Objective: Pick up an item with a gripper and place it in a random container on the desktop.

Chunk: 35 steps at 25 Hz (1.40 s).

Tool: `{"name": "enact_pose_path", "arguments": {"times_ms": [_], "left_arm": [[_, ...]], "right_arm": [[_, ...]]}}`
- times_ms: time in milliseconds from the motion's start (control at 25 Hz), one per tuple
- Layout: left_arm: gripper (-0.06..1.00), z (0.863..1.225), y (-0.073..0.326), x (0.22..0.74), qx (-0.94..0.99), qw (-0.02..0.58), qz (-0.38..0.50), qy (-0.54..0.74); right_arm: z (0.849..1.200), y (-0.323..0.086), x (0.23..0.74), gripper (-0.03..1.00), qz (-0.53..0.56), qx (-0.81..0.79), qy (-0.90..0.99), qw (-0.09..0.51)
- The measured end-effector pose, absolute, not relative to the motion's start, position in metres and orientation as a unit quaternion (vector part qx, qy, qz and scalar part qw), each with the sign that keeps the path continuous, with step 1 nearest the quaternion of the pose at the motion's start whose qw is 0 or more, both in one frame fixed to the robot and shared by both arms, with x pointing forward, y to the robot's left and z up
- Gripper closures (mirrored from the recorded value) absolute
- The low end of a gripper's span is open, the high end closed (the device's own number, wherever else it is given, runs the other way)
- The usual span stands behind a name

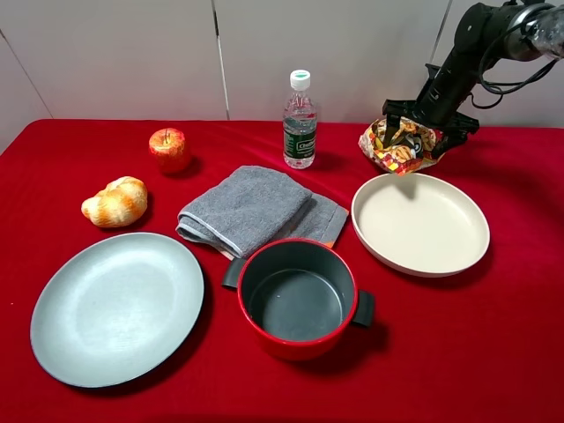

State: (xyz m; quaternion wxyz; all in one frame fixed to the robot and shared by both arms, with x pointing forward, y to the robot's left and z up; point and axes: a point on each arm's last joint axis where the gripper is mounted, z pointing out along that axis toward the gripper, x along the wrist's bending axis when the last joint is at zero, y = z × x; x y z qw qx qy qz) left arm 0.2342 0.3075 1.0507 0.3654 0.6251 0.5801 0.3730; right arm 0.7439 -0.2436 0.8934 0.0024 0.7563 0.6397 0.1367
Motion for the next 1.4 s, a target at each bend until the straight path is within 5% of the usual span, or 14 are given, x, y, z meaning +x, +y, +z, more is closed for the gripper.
{"name": "enact_pose_path", "arguments": {"times_ms": [160, 640, 1120, 1400], "left_arm": [[-0.01, 1.0507, 0.3075, 0.2342, 0.625, 0.365, 0.373, 0.58], [-0.01, 1.0507, 0.3075, 0.2342, 0.625, 0.365, 0.373, 0.58], [-0.01, 1.0507, 0.3075, 0.2342, 0.625, 0.365, 0.373, 0.58], [-0.01, 1.0507, 0.3075, 0.2342, 0.625, 0.365, 0.373, 0.58]], "right_arm": [[0.893, -0.2436, 0.744, 0.28, 0.137, 0.756, 0.64, 0.002], [0.8918, -0.2424, 0.7445, 0.61, 0.142, 0.758, 0.636, -0.002], [0.8929, -0.2413, 0.7451, 0.82, 0.148, 0.761, 0.632, -0.006], [0.8933, -0.2413, 0.7449, 0.82, 0.147, 0.761, 0.632, -0.007]]}}
